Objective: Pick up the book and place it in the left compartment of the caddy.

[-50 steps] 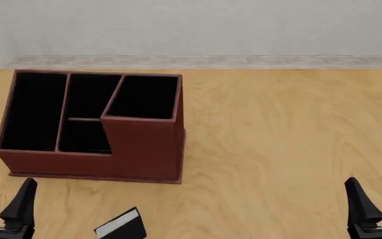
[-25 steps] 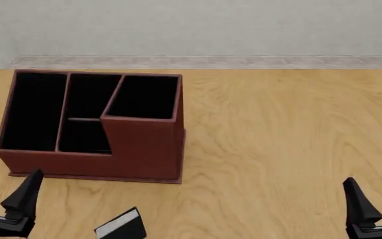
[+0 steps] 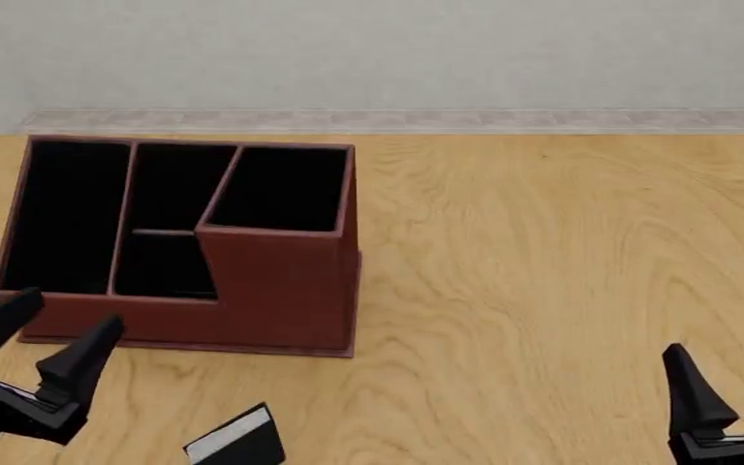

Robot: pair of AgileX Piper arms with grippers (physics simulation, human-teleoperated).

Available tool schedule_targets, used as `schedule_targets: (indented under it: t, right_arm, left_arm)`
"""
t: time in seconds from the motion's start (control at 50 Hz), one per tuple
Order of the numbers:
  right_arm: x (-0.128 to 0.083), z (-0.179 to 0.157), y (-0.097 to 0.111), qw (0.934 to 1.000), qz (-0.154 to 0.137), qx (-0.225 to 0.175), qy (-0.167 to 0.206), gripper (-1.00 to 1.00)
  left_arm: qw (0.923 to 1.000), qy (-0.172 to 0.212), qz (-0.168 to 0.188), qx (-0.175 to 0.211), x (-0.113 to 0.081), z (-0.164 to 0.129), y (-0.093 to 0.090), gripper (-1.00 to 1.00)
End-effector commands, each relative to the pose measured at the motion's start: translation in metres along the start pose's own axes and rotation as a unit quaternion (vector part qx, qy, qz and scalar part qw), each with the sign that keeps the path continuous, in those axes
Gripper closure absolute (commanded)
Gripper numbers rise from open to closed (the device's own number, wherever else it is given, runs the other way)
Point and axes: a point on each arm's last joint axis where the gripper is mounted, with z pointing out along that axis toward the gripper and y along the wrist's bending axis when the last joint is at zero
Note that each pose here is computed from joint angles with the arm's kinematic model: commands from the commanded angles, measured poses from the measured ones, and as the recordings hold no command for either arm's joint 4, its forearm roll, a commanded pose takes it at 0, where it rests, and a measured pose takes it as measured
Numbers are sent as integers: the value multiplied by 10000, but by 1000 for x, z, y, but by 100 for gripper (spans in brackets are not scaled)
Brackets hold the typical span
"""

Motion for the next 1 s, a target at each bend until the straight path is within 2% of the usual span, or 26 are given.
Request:
schedule_targets:
  t: [0.02,0.2,0.38,0.42,0.5,0.76,0.82,1.0]
  right_arm:
    - [0,2,0,10000,-26,-10,34,-100]
    - [0,1,0,10000,-41,6,27,-100]
    - [0,2,0,10000,-47,5,46,-100]
    - [0,3,0,10000,-48,4,48,-100]
    - [0,3,0,10000,-40,7,51,-100]
    - [1,3,0,10000,-51,18,62,-100]
    - [0,3,0,10000,-49,15,61,-100]
    - [0,3,0,10000,-25,9,58,-100]
  left_arm:
    - [9960,549,261,657,-19,3,-9,-100]
    - [9918,732,439,954,-32,3,-13,-100]
    - [9879,784,634,1183,-46,-1,-15,-100]
    - [9860,778,775,1252,-48,-4,-16,-100]
    - [9840,817,800,1364,-52,-6,-17,-100]
    - [9775,845,911,1705,-53,-8,-22,-100]
    - [9734,986,1077,1763,-48,-2,-25,-100]
    - [9703,1120,940,1928,-49,0,-30,-100]
